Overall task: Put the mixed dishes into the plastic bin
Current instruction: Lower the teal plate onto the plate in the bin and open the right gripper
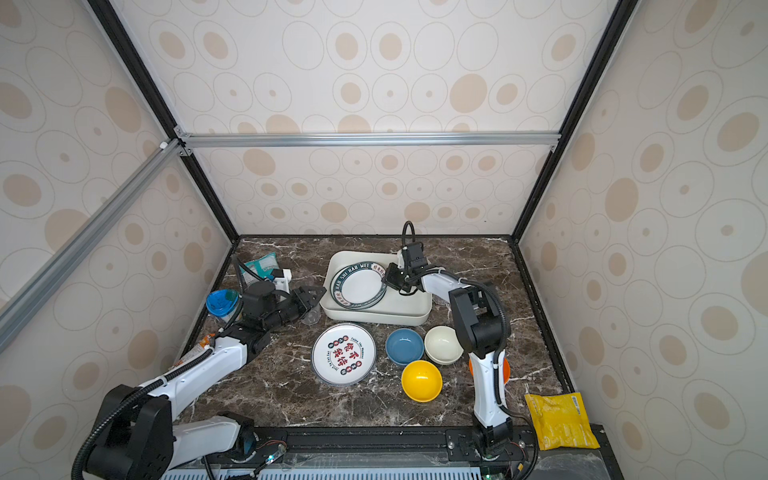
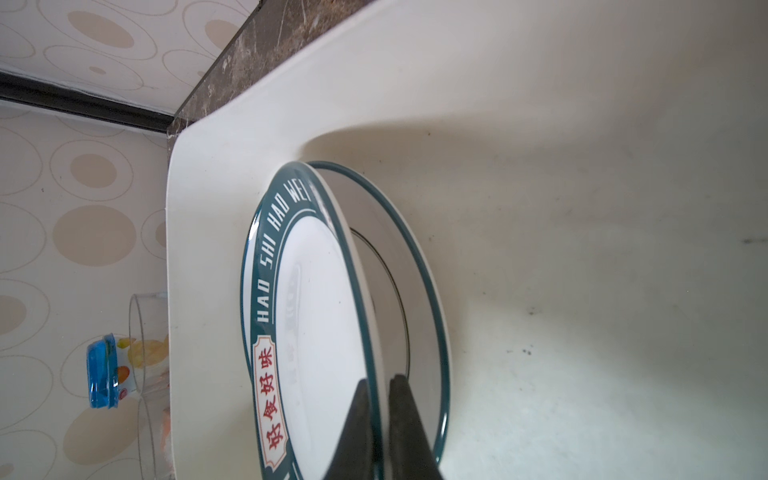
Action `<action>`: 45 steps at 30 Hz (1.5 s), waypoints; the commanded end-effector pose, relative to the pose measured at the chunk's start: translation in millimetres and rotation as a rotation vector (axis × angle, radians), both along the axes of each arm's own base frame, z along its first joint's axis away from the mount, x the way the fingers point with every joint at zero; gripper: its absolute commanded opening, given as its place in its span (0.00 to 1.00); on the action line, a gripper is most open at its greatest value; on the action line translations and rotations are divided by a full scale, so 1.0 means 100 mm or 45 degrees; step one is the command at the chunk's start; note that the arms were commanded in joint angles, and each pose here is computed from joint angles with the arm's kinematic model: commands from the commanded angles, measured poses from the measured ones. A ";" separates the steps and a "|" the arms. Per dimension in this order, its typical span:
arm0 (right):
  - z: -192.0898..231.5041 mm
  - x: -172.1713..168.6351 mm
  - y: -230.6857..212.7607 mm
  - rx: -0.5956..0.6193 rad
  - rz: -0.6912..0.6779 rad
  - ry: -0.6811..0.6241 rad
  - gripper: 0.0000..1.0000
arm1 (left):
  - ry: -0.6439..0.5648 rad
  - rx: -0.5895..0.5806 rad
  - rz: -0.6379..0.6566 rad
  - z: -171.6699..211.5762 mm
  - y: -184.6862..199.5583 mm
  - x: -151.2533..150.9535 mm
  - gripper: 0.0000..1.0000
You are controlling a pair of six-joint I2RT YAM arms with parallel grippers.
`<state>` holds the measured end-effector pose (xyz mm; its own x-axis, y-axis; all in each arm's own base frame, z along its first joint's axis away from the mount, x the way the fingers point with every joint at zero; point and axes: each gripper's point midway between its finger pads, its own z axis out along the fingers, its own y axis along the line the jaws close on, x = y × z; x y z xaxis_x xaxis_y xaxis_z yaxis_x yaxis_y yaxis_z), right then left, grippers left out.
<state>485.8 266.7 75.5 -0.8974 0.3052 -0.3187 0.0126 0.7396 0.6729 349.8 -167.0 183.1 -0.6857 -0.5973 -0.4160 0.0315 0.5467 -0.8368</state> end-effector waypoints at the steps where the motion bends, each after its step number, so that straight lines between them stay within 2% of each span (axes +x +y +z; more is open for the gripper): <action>1: -0.02 0.07 0.09 0.010 0.000 -0.015 0.00 | -0.015 -0.004 0.010 0.05 0.03 -0.01 0.48; 6: -0.12 0.10 0.09 -0.007 -0.009 0.007 0.04 | -0.013 -0.002 0.011 0.04 0.04 -0.03 0.48; 14: -0.24 0.06 0.11 -0.039 0.006 0.058 0.21 | -0.016 -0.005 0.016 0.05 0.05 -0.04 0.48; 17: -0.25 0.04 0.10 -0.053 0.004 0.070 0.24 | -0.013 -0.006 0.016 0.04 0.05 -0.05 0.48; 26: -0.21 -0.04 -0.01 -0.136 0.004 0.075 0.28 | -0.008 -0.012 0.020 0.02 0.05 -0.07 0.48; 39: -0.09 -0.16 -0.23 -0.482 0.106 0.146 0.30 | -0.007 -0.017 0.031 -0.01 0.08 -0.10 0.47; 45: -0.10 -0.16 -0.22 -0.503 0.115 0.152 0.30 | -0.011 -0.017 0.041 0.00 0.09 -0.12 0.48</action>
<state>480.8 251.1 81.0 -0.9334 0.1334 -0.3330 -0.0102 0.9180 0.3964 337.1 -162.1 175.4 -0.6844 -0.6056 -0.4060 0.0172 0.5433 -0.8394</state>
